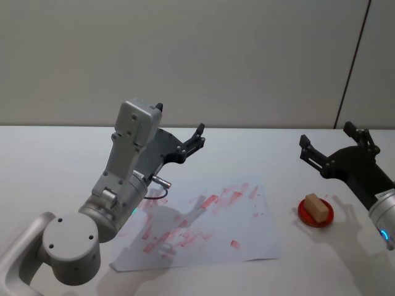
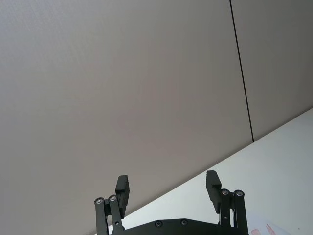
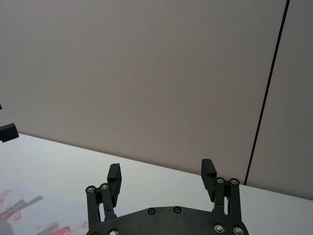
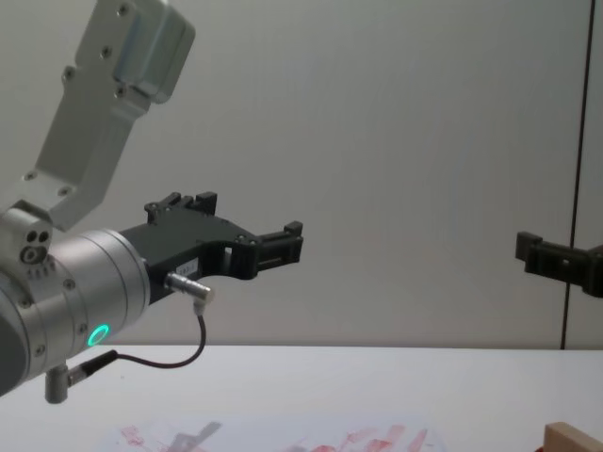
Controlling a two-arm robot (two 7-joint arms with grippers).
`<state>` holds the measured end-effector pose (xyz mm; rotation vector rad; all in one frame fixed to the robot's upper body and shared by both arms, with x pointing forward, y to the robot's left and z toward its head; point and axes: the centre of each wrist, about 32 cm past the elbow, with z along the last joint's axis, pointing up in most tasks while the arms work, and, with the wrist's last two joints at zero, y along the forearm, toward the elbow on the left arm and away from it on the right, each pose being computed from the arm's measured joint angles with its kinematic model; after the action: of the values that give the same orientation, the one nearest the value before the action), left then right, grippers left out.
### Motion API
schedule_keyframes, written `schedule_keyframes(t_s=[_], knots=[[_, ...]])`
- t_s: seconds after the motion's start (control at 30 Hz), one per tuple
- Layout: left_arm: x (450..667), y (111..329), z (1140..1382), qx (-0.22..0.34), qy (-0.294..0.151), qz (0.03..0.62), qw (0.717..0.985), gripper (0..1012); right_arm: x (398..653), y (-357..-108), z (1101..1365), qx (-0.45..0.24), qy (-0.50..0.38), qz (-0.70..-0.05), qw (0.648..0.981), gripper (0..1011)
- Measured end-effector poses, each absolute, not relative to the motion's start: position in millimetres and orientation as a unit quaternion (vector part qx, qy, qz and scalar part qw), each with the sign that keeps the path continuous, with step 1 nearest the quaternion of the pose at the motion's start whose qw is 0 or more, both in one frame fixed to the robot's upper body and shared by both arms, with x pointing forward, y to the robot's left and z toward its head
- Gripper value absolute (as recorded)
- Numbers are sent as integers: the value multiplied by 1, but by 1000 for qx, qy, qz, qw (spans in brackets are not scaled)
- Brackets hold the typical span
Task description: Use the one hand to pick up the stamp and affix it onto the A4 paper.
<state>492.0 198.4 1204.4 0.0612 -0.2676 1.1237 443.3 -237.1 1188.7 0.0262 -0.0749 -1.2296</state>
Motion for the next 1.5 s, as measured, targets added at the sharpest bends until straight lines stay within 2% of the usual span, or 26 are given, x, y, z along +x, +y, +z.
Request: schedule_keyframes(t_s=[1.07, 1.5], knots=[[492, 198, 1204, 29, -126, 531, 837, 1002, 441, -239, 1188, 10, -33, -578, 815, 1001], [492, 198, 1204, 29, -126, 531, 837, 1002, 415, -262, 1184, -32, 5, -594, 804, 1001]])
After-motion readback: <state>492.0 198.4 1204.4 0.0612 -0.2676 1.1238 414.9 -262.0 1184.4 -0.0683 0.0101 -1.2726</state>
